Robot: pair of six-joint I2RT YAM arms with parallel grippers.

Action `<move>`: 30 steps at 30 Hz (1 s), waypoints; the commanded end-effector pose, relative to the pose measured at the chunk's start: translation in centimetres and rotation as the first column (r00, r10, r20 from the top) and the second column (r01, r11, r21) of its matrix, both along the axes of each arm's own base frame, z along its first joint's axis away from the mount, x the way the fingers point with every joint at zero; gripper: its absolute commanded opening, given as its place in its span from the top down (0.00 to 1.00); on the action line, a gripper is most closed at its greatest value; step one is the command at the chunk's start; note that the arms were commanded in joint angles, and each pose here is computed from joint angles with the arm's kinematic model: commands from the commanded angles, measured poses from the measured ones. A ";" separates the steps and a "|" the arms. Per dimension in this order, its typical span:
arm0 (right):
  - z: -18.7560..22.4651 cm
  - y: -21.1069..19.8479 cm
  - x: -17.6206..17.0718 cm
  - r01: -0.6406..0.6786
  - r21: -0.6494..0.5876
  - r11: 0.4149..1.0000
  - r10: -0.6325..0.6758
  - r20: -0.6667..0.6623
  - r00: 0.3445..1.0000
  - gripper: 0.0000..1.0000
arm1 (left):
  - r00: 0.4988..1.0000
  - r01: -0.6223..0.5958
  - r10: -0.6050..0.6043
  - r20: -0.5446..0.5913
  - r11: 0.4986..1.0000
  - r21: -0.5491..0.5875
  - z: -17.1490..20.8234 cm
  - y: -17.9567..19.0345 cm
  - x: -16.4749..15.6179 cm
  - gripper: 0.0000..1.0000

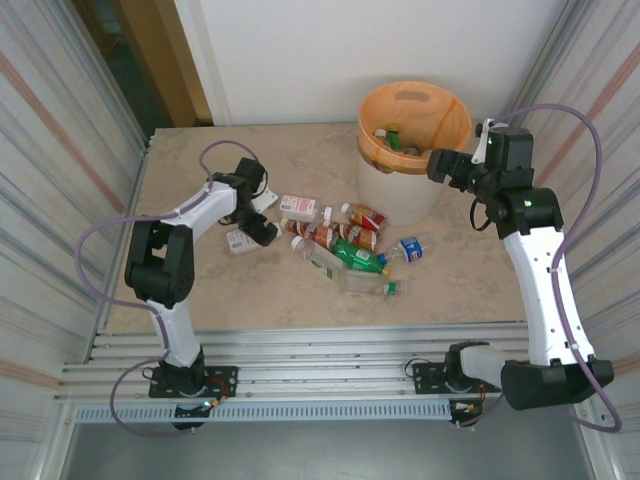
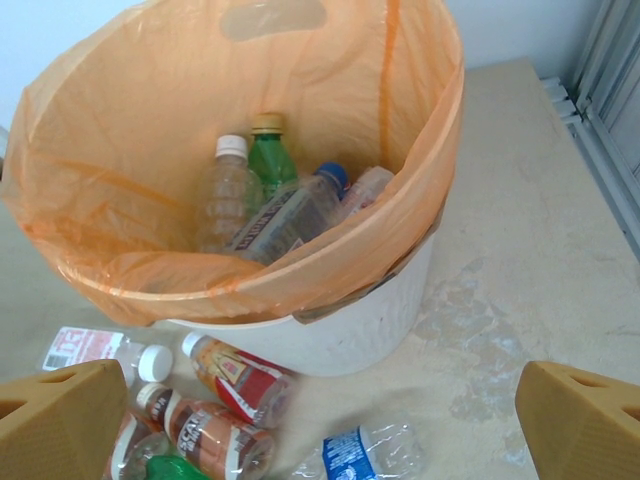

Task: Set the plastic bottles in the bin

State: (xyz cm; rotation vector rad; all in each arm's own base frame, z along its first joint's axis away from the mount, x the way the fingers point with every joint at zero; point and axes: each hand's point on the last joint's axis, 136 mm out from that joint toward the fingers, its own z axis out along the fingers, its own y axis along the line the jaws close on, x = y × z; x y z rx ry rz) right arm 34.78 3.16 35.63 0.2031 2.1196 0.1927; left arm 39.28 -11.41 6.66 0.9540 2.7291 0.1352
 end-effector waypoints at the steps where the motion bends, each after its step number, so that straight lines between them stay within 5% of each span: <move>1: 0.9 -0.1 -0.4 0.017 0.011 1.000 -0.017 0.037 0.999 0.02 | 0.997 0.012 -0.010 -0.081 1.000 0.020 -1.5 1.0 -1.5 0.01; 30: 1.0 1.0 0.4 -0.008 0.010 1.000 0.007 0.042 0.999 0.02 | 0.980 0.005 -0.021 -0.197 0.997 -0.078 -2.1 2.0 -3.9 0.01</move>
